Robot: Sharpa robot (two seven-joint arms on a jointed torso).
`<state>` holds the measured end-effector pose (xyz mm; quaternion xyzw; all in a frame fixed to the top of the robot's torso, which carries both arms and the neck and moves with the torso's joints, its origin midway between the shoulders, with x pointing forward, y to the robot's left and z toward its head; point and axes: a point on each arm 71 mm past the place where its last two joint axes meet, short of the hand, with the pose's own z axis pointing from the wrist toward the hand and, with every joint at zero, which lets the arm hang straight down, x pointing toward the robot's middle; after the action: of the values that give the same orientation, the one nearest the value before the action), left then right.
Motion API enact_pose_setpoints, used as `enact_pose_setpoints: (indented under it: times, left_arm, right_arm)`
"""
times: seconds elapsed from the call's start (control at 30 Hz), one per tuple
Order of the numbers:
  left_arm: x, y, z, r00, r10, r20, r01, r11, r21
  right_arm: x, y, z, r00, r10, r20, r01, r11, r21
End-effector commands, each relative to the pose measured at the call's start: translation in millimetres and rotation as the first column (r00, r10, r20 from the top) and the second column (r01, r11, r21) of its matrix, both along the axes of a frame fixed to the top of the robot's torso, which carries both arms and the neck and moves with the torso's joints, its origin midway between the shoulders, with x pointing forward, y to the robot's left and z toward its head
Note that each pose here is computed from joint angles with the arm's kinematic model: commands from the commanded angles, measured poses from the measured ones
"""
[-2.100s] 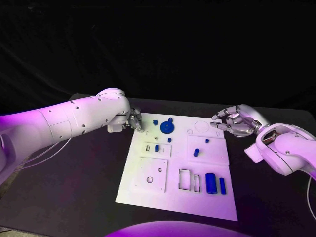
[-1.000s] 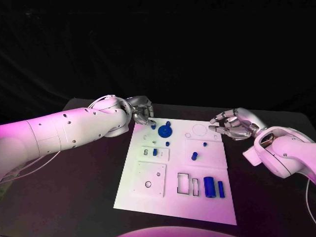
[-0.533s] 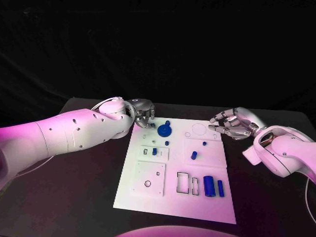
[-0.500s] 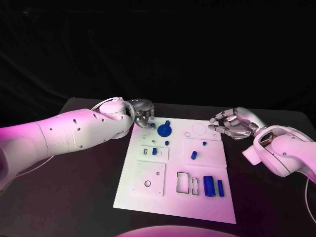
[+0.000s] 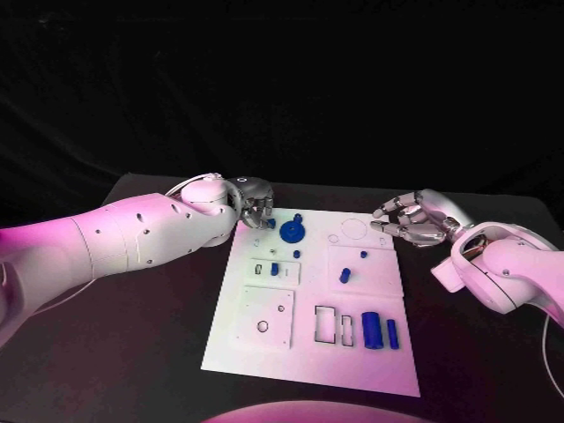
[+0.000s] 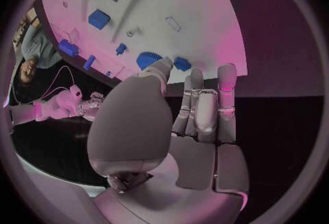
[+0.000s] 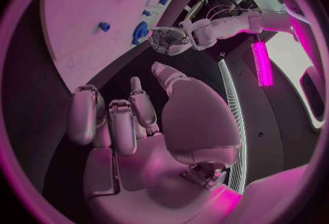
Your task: Assemble the parts on the task board
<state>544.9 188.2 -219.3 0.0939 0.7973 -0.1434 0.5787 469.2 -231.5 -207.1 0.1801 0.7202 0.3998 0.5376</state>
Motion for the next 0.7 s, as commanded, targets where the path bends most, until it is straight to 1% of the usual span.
enact_pose_setpoints:
  times: [0.03, 0.23, 0.7]
  left_arm:
    - [-0.3, -3.0, -0.6, 1.000, -0.008, -0.008, 0.008, 1.000, 0.002]
    - [0.3, -5.5, -1.7, 1.000, -0.012, -0.021, 0.012, 1.000, -0.001]
    - [3.5, -7.2, -5.8, 0.999, -0.003, -0.043, 0.003, 1.000, 0.002]
  right_arm:
    - [-0.6, 1.5, -0.6, 1.000, 0.014, -0.004, -0.014, 1.000, -0.003]
    - [-0.5, 1.9, -0.8, 1.000, 0.015, -0.005, -0.015, 1.000, -0.003]
    - [-0.5, 2.9, -0.7, 1.000, 0.017, -0.003, -0.017, 1.000, -0.005]
